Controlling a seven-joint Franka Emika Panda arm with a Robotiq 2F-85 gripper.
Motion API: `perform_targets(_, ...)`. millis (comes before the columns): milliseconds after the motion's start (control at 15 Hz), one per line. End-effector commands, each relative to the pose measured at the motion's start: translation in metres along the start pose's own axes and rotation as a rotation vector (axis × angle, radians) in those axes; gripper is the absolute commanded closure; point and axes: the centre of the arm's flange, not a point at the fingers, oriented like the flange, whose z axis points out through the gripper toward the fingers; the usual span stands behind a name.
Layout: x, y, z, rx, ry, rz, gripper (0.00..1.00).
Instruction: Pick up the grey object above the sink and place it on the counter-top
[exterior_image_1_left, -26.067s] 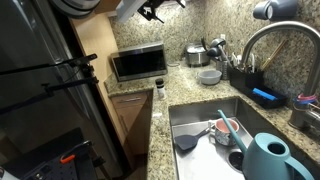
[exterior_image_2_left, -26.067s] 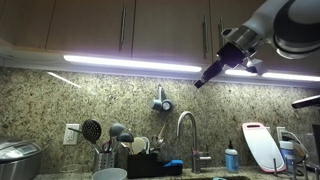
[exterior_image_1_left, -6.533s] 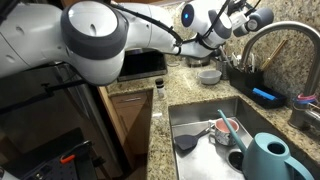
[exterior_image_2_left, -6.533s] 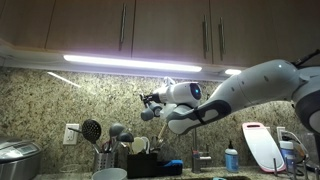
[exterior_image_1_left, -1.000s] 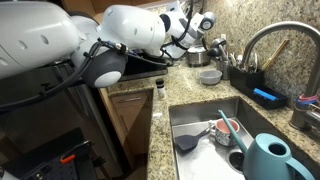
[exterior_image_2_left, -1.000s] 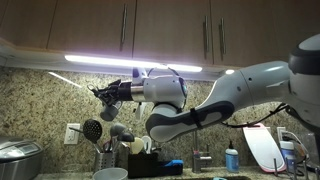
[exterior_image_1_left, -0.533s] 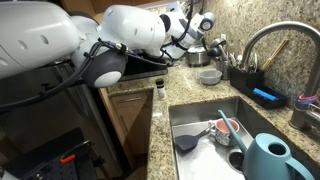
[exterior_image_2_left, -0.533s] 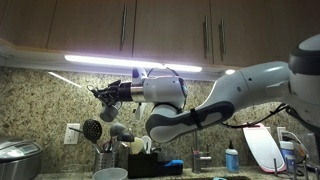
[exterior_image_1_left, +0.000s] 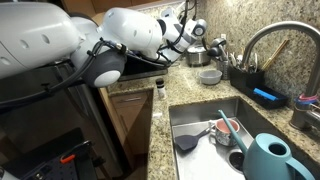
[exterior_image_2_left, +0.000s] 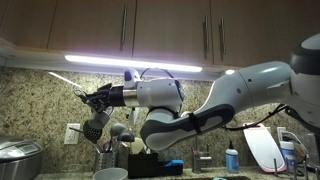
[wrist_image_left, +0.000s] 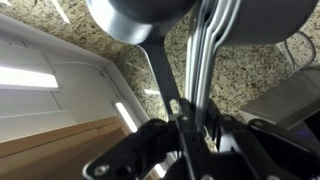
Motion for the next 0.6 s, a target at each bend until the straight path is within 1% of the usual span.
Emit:
perform_targets(0, 0.005, -0.013, 0.004, 0.038, 0.006, -0.047, 0.95)
perform_targets(533, -0.004, -0.047, 0.012, 0.127, -0.021, -0.084, 0.95)
